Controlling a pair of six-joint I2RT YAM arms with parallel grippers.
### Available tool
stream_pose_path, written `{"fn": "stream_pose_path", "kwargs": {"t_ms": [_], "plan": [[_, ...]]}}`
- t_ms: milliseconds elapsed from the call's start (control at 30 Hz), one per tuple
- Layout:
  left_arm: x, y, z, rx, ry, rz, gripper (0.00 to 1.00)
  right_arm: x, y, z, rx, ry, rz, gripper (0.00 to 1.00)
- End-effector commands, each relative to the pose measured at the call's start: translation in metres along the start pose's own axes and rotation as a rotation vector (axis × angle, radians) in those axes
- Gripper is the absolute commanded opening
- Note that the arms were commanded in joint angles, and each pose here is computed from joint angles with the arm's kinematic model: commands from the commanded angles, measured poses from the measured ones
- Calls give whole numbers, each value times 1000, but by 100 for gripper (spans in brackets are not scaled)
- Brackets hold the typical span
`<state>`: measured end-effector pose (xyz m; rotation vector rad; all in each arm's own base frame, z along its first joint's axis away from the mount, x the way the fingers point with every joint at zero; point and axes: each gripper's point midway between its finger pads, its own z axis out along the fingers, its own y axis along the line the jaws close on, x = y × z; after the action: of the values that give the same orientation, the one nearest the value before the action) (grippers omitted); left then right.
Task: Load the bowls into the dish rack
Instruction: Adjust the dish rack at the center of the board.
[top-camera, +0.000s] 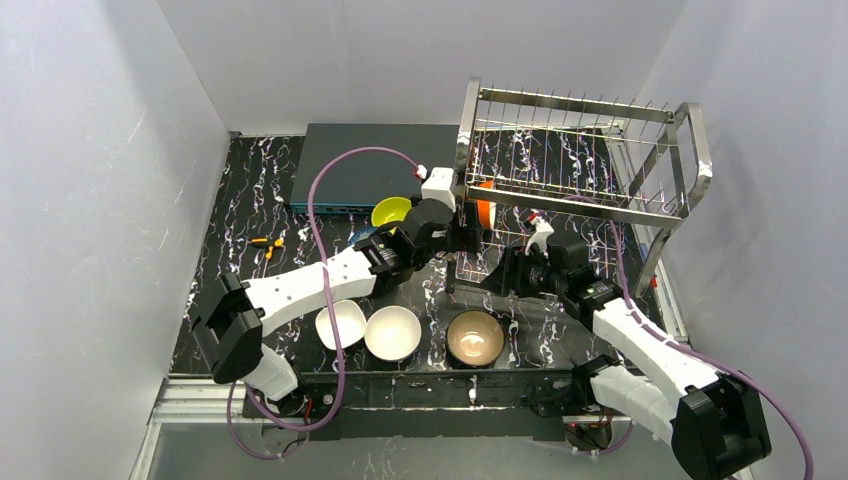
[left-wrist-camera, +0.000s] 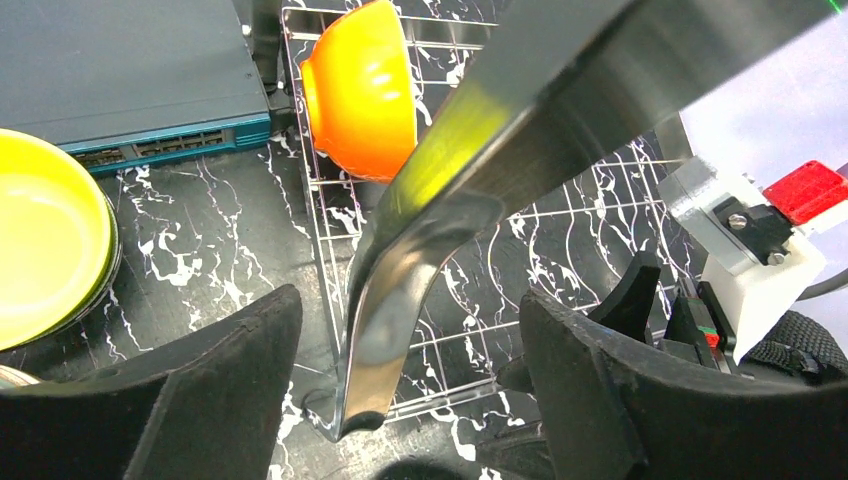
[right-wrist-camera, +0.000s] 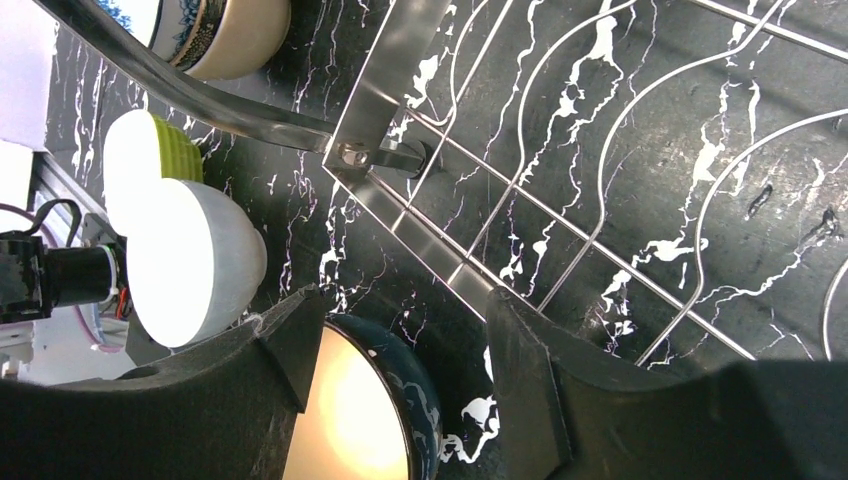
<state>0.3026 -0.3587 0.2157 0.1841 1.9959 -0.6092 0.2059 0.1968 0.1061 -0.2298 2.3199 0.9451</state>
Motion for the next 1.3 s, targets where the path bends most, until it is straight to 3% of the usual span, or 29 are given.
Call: {"fn": "stream_pose_path", "kwargs": {"t_ms": [0,333,633,867,1000,1267], "plan": [[-18,6,-9,-4,-32,-23,81,121,-9,-32,76,444,245,67],[-7,12,-40,48,-12,-10,94,147,-6,-41,64,489,259,64],[21,21,-73,99,29,-44,95,144,-6,-37,61,486,235,64],[34,3,-73,190,93,-18,90,119,9,-29,-6,427,171,64],[35,-11,-66,237,117,8,81,102,26,-25,-94,376,152,65],[26,-18,-39,199,80,13,31,86,38,-13,-150,359,146,65]]}}
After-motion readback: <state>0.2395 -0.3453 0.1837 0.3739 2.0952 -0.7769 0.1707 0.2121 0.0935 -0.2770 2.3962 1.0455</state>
